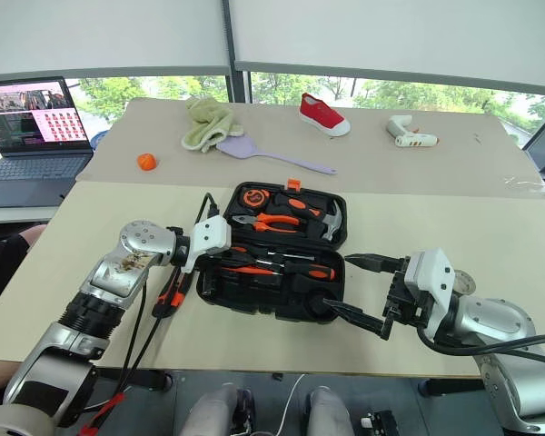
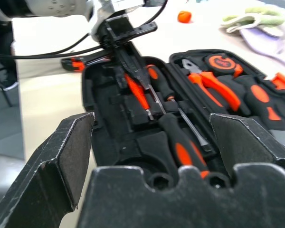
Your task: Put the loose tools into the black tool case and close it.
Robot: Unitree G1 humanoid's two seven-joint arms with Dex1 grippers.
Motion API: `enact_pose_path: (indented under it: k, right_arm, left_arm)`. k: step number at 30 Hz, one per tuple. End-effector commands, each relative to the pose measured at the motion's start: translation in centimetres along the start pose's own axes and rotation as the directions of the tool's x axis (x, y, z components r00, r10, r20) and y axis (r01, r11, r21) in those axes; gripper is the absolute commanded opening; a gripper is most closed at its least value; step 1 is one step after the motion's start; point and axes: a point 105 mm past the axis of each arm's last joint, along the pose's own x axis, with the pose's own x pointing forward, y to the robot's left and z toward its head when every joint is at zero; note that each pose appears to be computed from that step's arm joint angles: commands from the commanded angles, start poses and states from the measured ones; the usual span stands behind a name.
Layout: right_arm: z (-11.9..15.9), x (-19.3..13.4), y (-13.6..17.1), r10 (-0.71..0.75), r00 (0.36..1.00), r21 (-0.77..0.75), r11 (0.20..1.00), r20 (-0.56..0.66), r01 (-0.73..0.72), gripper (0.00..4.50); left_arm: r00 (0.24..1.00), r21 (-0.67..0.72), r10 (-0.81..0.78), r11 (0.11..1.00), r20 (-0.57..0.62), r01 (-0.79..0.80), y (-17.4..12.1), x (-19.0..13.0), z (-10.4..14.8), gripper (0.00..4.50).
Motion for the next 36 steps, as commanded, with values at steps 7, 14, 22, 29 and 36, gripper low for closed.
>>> enact_pose_path:
  k: [7, 14, 22, 29, 36]
  right_arm:
    - [0.6, -0.2, -0.7, -0.026, 0.999, -0.048, 0.999, 0.026, 0.027, 4.5]
    - [0.5, -0.5, -0.7, -0.023, 0.999, -0.035, 0.999, 0.042, 0.025, 4.5]
    - [0.9, -2.9, -0.9, -0.015, 0.994, -0.101, 0.995, 0.11, 0.026, 4.5]
    - [0.0, -3.0, -0.8, 0.015, 0.991, -0.153, 0.988, 0.131, 0.006, 4.5]
    - [-0.7, -2.2, 0.3, 0.138, 0.982, -0.094, 0.988, 0.127, -0.127, 4.5]
  left_arm:
    - [1.0, -0.028, 0.023, 0.999, -0.012, -0.023, -0.5, 0.1, -0.8, 0.03]
    - [0.996, -0.039, 0.076, 0.996, 0.052, -0.074, 0.3, -1.4, -0.1, 0.03]
    - [0.922, -0.219, 0.347, 0.926, 0.171, -0.307, -0.9, -13.7, 0.2, 1.87]
    - [0.748, -0.45, 0.641, 0.625, -0.171, -0.638, -6.3, -22.8, -8.4, 4.36]
    - [0.715, -0.501, 0.628, 0.531, -0.308, -0.683, -9.5, -23.3, -9.8, 4.44]
